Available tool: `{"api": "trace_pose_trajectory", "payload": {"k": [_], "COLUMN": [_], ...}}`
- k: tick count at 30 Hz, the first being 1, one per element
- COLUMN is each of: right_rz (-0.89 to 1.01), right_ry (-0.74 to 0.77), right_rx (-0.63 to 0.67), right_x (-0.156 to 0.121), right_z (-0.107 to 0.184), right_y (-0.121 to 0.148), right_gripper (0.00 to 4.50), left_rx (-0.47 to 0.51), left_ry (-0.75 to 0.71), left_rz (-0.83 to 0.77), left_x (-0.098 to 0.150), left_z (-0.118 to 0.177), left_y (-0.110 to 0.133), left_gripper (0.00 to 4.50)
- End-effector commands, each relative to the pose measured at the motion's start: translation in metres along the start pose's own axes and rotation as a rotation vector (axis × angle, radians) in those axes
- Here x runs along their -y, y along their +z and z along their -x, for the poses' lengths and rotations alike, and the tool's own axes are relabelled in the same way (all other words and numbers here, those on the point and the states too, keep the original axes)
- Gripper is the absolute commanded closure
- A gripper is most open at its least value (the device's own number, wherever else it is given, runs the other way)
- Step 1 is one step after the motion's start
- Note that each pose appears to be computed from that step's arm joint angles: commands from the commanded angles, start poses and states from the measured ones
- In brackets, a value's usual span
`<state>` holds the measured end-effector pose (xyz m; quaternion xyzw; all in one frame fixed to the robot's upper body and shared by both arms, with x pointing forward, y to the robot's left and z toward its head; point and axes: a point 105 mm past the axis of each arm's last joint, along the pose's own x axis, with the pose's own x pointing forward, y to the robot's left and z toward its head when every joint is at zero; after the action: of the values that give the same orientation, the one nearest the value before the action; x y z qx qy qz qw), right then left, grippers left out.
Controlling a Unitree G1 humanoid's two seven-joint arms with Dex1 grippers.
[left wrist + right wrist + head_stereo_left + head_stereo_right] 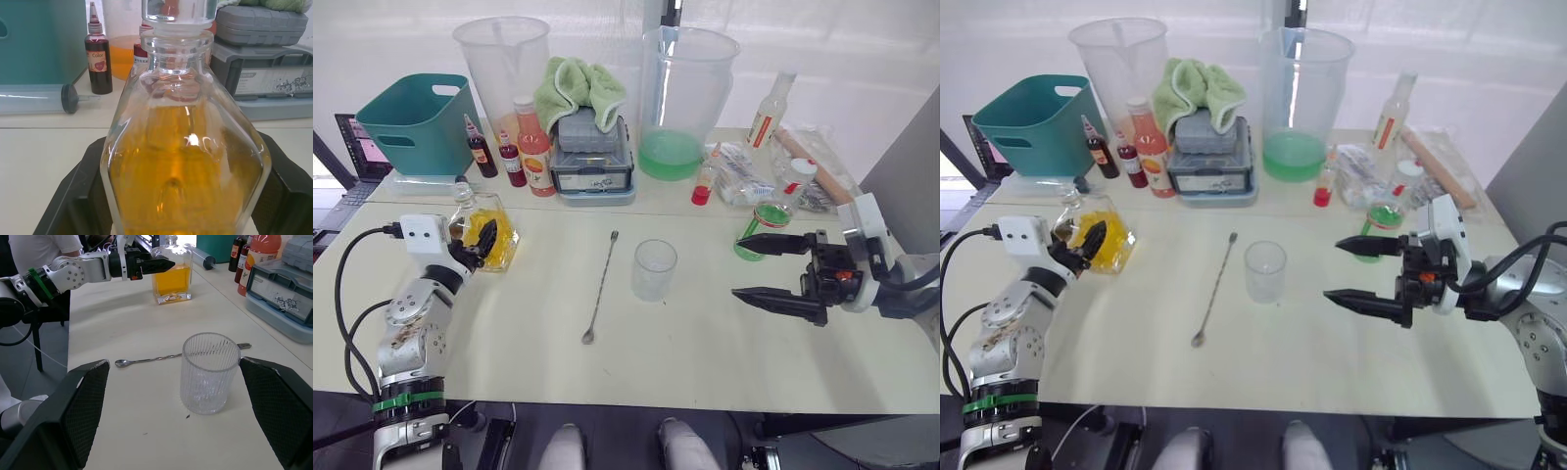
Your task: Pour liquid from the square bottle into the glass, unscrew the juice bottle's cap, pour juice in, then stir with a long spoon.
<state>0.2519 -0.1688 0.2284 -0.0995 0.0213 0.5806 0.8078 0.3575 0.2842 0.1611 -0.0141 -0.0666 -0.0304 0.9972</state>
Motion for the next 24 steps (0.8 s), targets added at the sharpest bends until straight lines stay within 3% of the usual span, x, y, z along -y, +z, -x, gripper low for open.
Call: {"api": "trace_pose_trajectory", "payload": {"k": [1, 7, 12, 18, 24], "right_rz": [0.049, 0.047, 0.019, 0.006, -0.023], "right_ry": [0.001, 0.02, 0.075, 0.089, 0.103], "right_rx": [0.007, 0.013, -0.007, -0.017, -0.023], "right_x": [0.0, 0.0, -0.005, -0.005, -0.009], "right_z": [-0.003, -0.01, -0.011, -0.011, -0.008], "right_y": [0.009, 0.011, 0.01, 0.013, 0.016], "right_gripper": [0.0, 0.0, 0.0, 0.0, 0.0], "left_rx": [0.089, 0.186, 0.169, 0.145, 0.038], "left_ry": [-0.008, -0.139, -0.388, -0.831, -1.185], "left_rz": [-0.028, -0.059, -0.085, -0.143, -0.139], "left_x": [0.0, 0.01, 0.028, 0.066, 0.113], "left_z": [-0.002, 0.009, 0.027, 0.053, 0.076], "left_y": [0.027, 0.059, 0.072, 0.101, 0.094], "left_gripper": [1.68, 1.68, 1.68, 1.68, 1.68]}}
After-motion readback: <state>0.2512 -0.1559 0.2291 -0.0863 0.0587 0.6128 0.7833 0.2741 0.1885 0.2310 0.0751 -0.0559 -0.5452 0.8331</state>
